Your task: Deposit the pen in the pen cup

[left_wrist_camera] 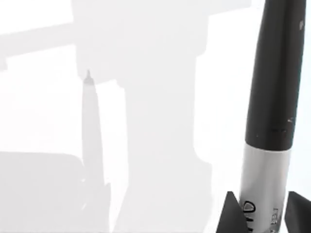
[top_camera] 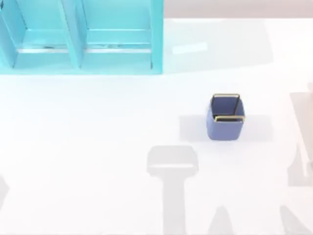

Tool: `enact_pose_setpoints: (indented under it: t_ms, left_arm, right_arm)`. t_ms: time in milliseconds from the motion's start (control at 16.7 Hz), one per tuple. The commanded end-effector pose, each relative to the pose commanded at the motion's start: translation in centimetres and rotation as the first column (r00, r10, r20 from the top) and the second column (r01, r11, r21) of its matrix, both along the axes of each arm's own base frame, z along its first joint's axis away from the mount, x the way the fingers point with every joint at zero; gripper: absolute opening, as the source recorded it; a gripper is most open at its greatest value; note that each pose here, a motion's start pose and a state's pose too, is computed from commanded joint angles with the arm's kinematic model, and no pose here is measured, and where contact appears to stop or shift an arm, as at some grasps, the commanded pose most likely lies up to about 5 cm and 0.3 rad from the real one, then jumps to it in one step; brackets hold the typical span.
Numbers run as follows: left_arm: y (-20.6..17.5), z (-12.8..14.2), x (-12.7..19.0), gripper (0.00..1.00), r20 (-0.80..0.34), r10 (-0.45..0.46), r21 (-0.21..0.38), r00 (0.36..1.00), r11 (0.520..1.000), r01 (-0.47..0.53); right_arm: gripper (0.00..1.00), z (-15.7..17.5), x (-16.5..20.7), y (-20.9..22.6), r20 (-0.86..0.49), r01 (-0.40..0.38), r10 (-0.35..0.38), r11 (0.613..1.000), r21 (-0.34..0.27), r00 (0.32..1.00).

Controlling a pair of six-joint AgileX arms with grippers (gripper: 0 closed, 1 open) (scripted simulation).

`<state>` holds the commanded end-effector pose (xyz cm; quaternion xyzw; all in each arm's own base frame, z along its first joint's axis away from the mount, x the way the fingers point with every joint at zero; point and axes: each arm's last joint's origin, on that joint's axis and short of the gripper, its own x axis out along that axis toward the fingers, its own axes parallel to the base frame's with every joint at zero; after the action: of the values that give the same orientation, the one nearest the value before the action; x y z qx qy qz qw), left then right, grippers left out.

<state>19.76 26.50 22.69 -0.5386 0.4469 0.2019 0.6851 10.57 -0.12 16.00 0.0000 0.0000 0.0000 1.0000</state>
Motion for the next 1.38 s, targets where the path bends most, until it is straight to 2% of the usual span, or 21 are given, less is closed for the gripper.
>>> enact_pose_setpoints:
  t_ms: [180,480,540,660,780,900,1080,1200,1380]
  left_arm:
    - [-0.6,1.6,-1.7,0.0,0.011,-0.003,0.014,1.0,1.0,0.003]
    - [-0.6,1.6,-1.6,0.0,0.01,-0.008,0.017,1.0,1.0,0.008]
    - [-0.6,1.8,-1.3,0.0,0.01,-0.014,0.034,1.0,0.999,0.014]
    - [-0.8,3.0,0.4,0.0,0.009,-0.044,0.116,0.999,0.992,0.043]
    - [-1.4,4.9,3.2,0.0,0.005,-0.09,0.249,0.996,0.965,0.086]
    - [-3.0,7.2,7.0,0.0,0.0,-0.141,0.407,0.99,0.904,0.129]
    - [-8.3,10.7,13.8,0.0,0.002,-0.213,0.635,0.977,0.755,0.163]
    - [-14.0,12.5,18.2,0.0,0.02,-0.255,0.753,0.967,0.64,0.153]
    - [-25.4,13.5,23.2,0.0,0.066,-0.304,0.871,0.95,0.483,0.094]
  right_arm:
    - [1.0,0.0,0.0,0.0,0.0,0.0,0.0,1.0,0.0,1.0]
    - [1.0,0.0,0.0,0.0,0.0,0.0,0.0,1.0,0.0,1.0]
    - [1.0,0.0,0.0,0.0,0.0,0.0,0.0,1.0,0.0,1.0]
    - [1.0,0.0,0.0,0.0,0.0,0.0,0.0,1.0,0.0,1.0]
    - [1.0,0.0,0.0,0.0,0.0,0.0,0.0,1.0,0.0,1.0]
    - [1.0,0.0,0.0,0.0,0.0,0.0,0.0,1.0,0.0,1.0]
    - [1.0,0.0,0.0,0.0,0.0,0.0,0.0,1.0,0.0,1.0]
    - [1.0,0.0,0.0,0.0,0.0,0.0,0.0,1.0,0.0,1.0]
    - [1.0,0.0,0.0,0.0,0.0,0.0,0.0,1.0,0.0,1.0]
